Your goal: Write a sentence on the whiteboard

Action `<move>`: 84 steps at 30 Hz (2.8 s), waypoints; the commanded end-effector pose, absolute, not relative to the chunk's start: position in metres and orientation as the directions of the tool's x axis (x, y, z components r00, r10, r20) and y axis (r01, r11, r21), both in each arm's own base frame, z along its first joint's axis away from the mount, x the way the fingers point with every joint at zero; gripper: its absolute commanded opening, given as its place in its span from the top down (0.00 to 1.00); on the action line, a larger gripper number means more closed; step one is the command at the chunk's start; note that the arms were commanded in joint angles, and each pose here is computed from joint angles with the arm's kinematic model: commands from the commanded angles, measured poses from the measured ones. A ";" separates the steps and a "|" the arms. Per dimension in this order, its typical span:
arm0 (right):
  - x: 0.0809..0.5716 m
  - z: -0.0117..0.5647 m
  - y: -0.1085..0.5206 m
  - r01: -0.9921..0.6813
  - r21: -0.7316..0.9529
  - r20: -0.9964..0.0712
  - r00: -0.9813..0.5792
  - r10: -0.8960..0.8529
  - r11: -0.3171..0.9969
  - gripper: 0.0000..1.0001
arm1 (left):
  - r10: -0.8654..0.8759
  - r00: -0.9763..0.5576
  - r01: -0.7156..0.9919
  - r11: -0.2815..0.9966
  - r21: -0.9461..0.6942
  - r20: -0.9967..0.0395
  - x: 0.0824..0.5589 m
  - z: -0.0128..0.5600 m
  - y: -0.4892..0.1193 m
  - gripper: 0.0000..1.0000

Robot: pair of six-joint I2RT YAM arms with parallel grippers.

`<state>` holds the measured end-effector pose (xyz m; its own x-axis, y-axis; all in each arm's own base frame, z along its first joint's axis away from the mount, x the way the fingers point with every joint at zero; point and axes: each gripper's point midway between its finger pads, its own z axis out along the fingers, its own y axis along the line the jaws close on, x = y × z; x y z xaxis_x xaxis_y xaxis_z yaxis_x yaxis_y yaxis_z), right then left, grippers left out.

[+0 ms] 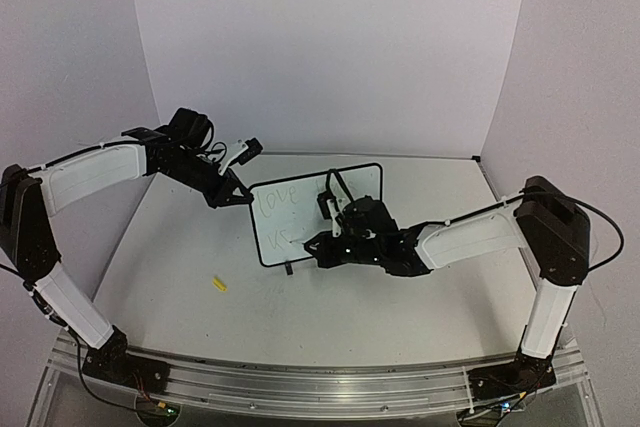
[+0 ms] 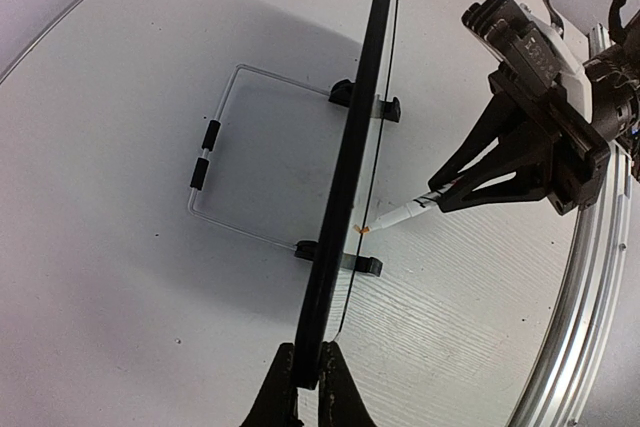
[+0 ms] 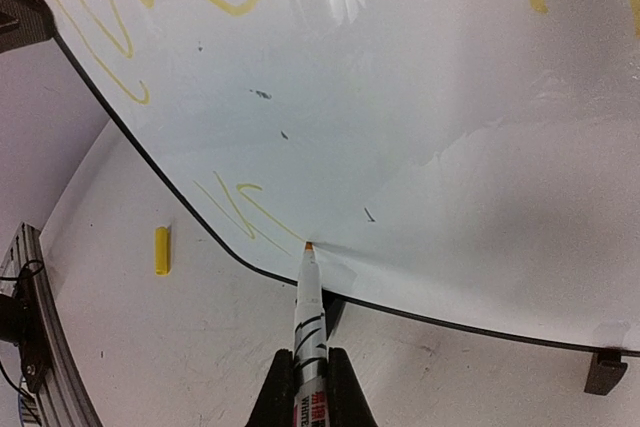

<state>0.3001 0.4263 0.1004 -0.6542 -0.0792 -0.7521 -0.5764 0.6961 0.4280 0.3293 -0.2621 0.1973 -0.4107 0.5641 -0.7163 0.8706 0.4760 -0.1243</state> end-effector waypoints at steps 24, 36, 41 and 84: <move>0.311 0.106 0.443 -0.596 0.425 -0.762 -0.642 -0.086 0.682 1.00 | 0.597 -0.376 0.852 0.524 -0.011 -0.708 0.344 0.197 -0.247 1.00; 0.298 0.137 0.445 -0.662 0.438 -0.792 -0.604 -0.088 0.608 1.00 | 0.597 -0.373 0.851 0.525 -0.006 -0.710 0.344 0.198 -0.246 1.00; 0.291 0.157 0.431 -0.671 0.428 -0.812 -0.579 -0.068 0.606 1.00 | 0.597 -0.375 0.851 0.525 -0.009 -0.709 0.343 0.198 -0.246 1.00; 0.328 0.143 0.381 -0.609 0.498 -0.768 -0.640 -0.012 0.617 1.00 | 0.612 -0.379 0.856 0.518 -0.011 -0.694 0.341 0.190 -0.250 1.00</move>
